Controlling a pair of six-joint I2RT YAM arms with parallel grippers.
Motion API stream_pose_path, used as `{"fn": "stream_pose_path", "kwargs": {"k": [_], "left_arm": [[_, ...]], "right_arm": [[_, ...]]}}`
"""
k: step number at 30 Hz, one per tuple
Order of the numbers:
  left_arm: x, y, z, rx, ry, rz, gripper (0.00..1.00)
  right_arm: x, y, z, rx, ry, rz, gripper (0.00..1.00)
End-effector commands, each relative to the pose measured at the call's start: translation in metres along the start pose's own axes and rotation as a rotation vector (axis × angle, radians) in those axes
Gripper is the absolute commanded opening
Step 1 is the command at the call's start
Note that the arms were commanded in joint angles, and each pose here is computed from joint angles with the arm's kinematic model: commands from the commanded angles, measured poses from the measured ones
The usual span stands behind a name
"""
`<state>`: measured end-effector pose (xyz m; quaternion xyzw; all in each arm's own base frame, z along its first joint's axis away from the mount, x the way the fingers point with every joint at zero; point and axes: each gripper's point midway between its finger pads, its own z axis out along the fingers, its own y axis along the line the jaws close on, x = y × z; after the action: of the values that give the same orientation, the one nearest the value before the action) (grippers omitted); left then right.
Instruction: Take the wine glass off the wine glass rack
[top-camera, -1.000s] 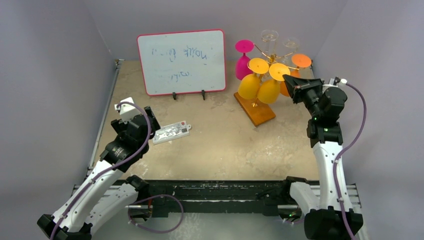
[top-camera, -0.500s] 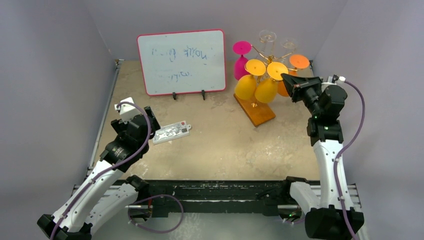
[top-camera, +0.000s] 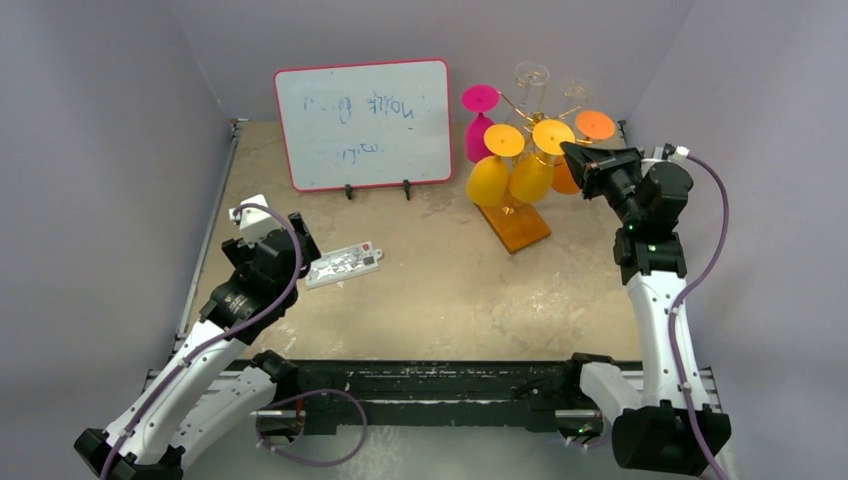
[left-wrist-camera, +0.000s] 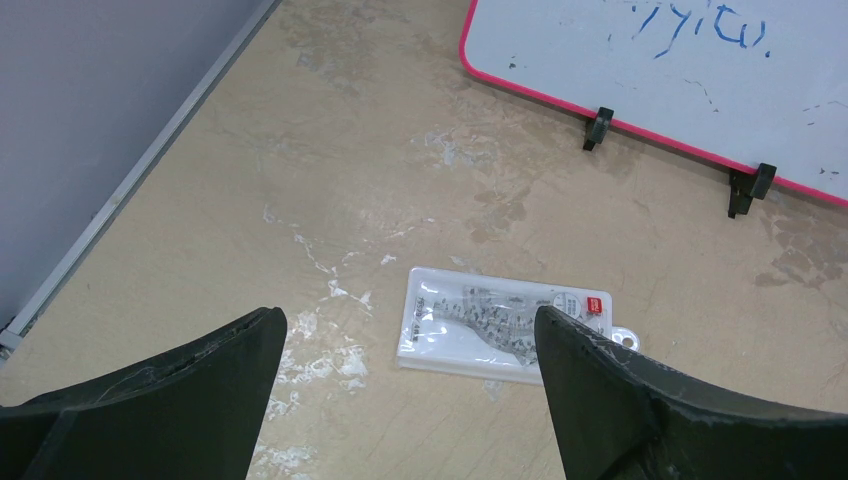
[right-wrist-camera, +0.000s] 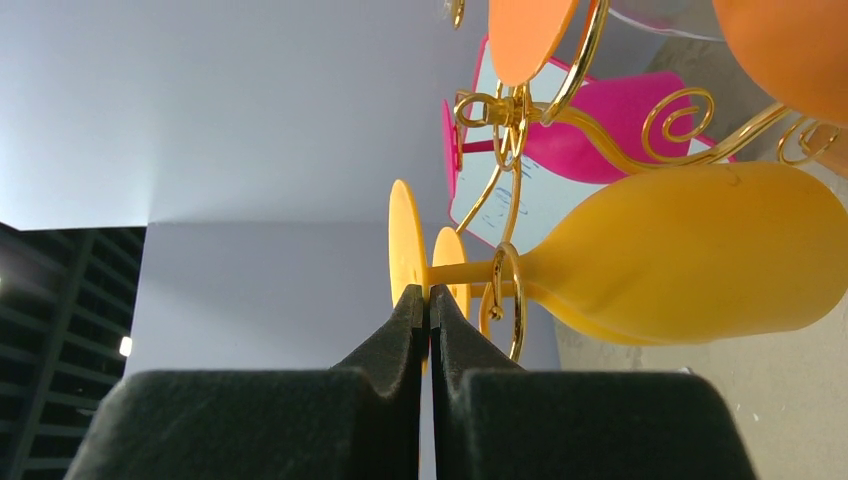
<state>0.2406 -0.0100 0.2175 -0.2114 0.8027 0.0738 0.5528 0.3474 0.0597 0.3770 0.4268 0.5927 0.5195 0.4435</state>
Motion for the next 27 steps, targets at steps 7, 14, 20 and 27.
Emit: {"fn": "stream_pose_path", "kwargs": {"k": [7, 14, 20, 27], "left_arm": [[-0.019, -0.004, -0.004, 0.013, -0.039, -0.059, 0.94], [-0.019, -0.003, -0.004, 0.010, -0.039, -0.059, 0.94], [-0.019, -0.002, -0.004, 0.007, -0.041, -0.059, 0.94], [-0.021, -0.001, -0.005, 0.006, -0.048, -0.066, 0.95]], "right_arm": [[-0.003, 0.032, 0.007, -0.059, -0.018, -0.090, 0.00], [-0.011, 0.029, 0.004, -0.033, -0.091, -0.080, 0.00], [-0.013, 0.027, -0.007, -0.075, -0.130, -0.007, 0.00], [-0.019, 0.019, -0.012, -0.030, -0.176, 0.015, 0.00]]}}
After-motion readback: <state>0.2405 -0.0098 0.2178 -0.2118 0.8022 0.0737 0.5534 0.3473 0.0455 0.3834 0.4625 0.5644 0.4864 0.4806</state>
